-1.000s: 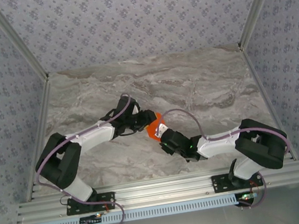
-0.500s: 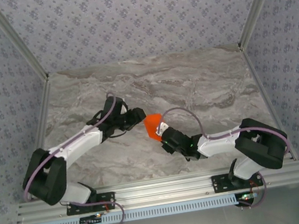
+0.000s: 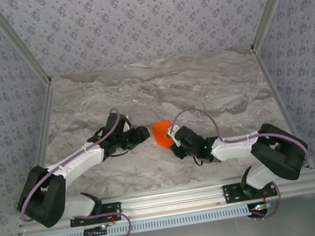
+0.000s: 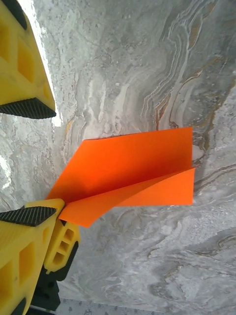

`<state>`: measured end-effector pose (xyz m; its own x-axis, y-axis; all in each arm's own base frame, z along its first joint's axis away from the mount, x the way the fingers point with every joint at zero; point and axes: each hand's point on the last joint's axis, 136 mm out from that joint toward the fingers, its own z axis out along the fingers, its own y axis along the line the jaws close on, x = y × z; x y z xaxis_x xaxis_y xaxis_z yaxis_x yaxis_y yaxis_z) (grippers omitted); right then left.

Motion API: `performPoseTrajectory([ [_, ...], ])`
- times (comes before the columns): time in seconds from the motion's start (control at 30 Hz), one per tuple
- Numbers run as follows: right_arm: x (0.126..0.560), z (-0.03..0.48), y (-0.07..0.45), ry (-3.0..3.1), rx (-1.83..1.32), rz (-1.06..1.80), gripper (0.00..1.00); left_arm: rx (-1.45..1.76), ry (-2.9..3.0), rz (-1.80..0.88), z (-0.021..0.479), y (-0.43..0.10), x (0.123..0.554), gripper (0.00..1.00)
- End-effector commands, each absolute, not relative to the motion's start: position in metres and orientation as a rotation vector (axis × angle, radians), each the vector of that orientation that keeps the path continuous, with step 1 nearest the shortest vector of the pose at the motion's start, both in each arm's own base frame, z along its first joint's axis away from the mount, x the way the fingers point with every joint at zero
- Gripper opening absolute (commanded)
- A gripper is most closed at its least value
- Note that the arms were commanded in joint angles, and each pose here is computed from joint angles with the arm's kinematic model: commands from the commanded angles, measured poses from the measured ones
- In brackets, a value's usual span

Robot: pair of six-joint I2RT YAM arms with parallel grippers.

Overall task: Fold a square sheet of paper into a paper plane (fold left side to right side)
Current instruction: Fourth fold the wing at the center of the table.

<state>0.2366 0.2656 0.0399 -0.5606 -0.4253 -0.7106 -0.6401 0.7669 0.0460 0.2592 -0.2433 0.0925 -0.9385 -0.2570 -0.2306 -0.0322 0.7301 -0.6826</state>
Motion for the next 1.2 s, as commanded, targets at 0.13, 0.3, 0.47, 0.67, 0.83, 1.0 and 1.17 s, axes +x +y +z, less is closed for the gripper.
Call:
performPoseTrajectory([
  [0.13, 0.229, 0.031, 0.257, 2.327, -0.727, 0.522, 0.17, -0.132, 2.624, -1.127, 0.089, -0.277, 0.257, 0.51],
  [0.3, 0.226, 0.027, 0.253, 2.351, -0.709, 0.555, 0.17, -0.105, 2.652, -1.142, 0.080, -0.295, 0.258, 0.49],
  [0.47, 0.226, 0.026, 0.252, 2.358, -0.693, 0.604, 0.17, -0.089, 2.659, -1.158, 0.076, -0.310, 0.262, 0.49],
  [0.67, 0.227, 0.028, 0.252, 2.367, -0.662, 0.670, 0.15, -0.087, 2.669, -1.158, 0.071, -0.317, 0.265, 0.49],
  [0.83, 0.230, 0.029, 0.250, 2.377, -0.623, 0.694, 0.12, -0.089, 2.669, -1.150, 0.072, -0.317, 0.266, 0.47],
  [1.0, 0.230, 0.029, 0.247, 2.385, -0.590, 0.730, 0.10, -0.094, 2.678, -1.143, 0.068, -0.318, 0.267, 0.46],
  [1.17, 0.229, 0.028, 0.246, 2.387, -0.581, 0.743, 0.10, -0.091, 2.690, -1.150, 0.064, -0.323, 0.269, 0.45],
])
